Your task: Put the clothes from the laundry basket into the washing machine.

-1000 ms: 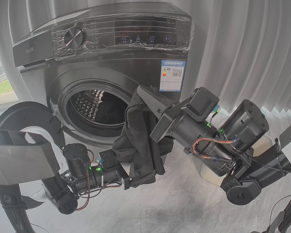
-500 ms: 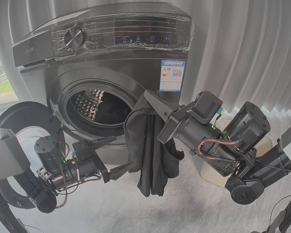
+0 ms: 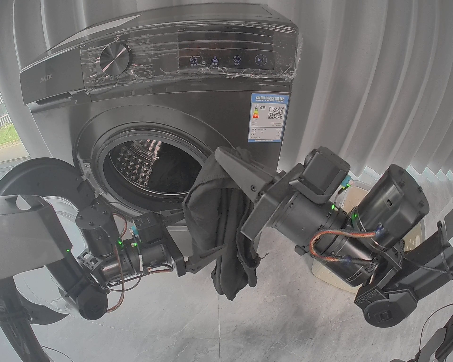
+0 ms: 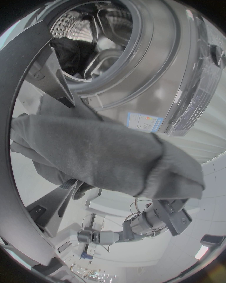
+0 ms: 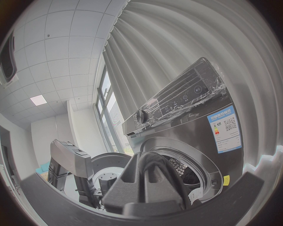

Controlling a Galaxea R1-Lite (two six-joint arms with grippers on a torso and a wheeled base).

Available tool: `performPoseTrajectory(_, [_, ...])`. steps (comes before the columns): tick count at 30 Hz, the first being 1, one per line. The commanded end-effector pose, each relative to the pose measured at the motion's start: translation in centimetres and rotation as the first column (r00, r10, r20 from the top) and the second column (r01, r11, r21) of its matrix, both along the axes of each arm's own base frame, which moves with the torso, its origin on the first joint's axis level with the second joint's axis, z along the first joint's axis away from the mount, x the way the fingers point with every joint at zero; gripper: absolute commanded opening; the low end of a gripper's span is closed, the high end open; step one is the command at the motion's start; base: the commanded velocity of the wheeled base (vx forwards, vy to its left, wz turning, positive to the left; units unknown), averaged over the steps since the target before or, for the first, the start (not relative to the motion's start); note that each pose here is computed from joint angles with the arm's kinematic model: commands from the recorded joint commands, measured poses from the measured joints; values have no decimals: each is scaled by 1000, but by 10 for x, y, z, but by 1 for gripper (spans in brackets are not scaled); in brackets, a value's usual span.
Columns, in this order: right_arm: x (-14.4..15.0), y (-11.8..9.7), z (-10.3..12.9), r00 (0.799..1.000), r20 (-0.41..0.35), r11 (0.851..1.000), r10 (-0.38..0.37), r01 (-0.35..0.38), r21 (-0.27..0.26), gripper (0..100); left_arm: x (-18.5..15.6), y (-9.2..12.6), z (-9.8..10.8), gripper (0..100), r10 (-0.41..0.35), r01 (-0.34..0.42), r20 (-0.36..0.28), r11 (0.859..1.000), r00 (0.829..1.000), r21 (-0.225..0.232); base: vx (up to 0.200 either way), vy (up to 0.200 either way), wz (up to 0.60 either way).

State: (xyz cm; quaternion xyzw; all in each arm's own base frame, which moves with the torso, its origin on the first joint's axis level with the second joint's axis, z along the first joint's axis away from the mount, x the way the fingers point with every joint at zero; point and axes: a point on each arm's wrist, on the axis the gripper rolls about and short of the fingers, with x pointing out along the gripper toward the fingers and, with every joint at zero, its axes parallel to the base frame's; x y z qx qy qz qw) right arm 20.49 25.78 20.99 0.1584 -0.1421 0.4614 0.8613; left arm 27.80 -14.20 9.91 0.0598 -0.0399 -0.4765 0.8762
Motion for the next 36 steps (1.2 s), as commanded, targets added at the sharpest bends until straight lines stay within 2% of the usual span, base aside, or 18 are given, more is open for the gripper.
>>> performPoseTrajectory(1, [-4,4,1,1000,4,1000,17,-17,4,0,15,-11,-23,100,-85,86,-41,996,995,16,0,0,0])
performPoseTrajectory(4, [-4,4,2,1000,8,1000,18,-18,7,0,17,-13,-31,100,-131,132,-62,991,989,22,0,0,0])
performPoseTrajectory(7, [-3,5,5,1000,14,1000,18,-19,16,0,18,-14,-37,100,-133,136,-77,990,988,29,0,0,0])
performPoseTrajectory(10, [0,8,10,1000,25,999,10,-11,37,0,24,-17,-43,100,-121,124,-77,992,990,32,0,0,0])
performPoseTrajectory(15, [1,9,9,1000,23,999,6,-7,38,0,38,-26,-40,100,-56,57,-32,998,998,21,0,0,0])
performPoseTrajectory(21, [1,8,10,1000,7,999,-7,7,50,0,53,-39,-49,100,-17,17,-23,1000,1000,7,0,0,0])
performPoseTrajectory(26, [2,7,10,1000,3,998,-15,15,55,0,59,-47,-54,100,-26,26,-24,1000,999,-6,0,0,0])
performPoseTrajectory(31, [5,5,13,1000,7,998,-24,23,63,0,59,-51,-63,100,-35,35,-42,999,999,2,0,0,0])
performPoseTrajectory(32, [6,4,14,1000,9,997,-29,28,69,0,59,-53,-63,0,-37,37,-40,999,999,2,0,0,0])
performPoseTrajectory(36, [7,2,17,999,11,996,-36,35,79,0,62,-54,-65,0,-38,38,-40,999,998,-1,0,0,0])
